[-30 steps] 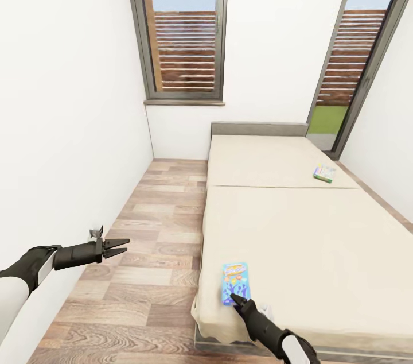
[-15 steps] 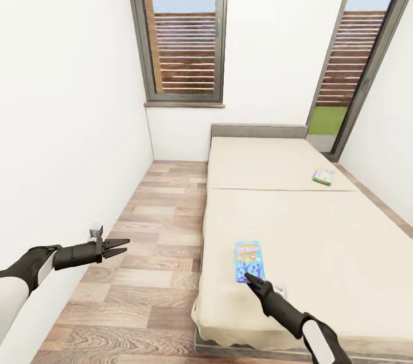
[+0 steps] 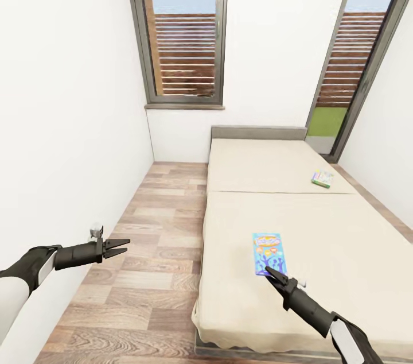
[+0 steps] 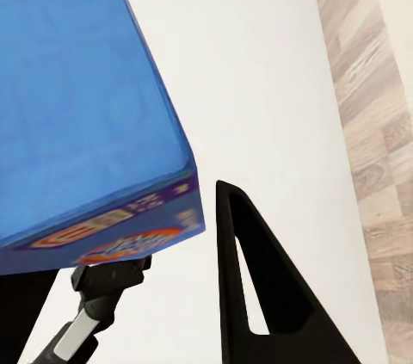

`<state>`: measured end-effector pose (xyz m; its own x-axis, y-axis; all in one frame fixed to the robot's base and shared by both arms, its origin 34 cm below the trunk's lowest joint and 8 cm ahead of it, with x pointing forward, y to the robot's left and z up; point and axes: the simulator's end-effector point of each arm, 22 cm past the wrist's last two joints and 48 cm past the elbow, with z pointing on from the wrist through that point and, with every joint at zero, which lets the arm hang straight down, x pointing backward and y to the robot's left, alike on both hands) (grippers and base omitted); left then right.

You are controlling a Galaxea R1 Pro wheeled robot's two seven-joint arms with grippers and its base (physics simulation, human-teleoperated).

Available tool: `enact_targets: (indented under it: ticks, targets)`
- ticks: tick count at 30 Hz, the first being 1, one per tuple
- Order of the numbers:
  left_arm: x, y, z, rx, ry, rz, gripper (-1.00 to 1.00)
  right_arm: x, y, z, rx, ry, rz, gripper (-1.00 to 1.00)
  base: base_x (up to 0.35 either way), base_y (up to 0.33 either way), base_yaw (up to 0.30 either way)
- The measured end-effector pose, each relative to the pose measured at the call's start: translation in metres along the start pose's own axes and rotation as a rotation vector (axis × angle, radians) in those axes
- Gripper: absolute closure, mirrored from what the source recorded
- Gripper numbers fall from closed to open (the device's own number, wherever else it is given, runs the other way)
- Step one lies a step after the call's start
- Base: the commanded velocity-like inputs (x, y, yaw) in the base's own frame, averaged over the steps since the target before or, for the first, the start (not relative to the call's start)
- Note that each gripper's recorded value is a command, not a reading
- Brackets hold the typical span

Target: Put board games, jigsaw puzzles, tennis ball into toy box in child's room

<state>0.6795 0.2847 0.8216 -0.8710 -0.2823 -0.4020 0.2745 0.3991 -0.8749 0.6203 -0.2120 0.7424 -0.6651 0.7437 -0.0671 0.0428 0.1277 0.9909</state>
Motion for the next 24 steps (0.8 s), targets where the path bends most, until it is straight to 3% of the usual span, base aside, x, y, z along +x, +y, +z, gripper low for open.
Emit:
enact_targets:
  ticks: [24]
  targets:
    - [-0.015, -0.033, -0.01, -0.002, 0.002, -0.001, -1.0, -0.006, 0.048, -0.006, -0.047, -0.014, -0.007, 1.0, 0.0, 0.0, 0.0]
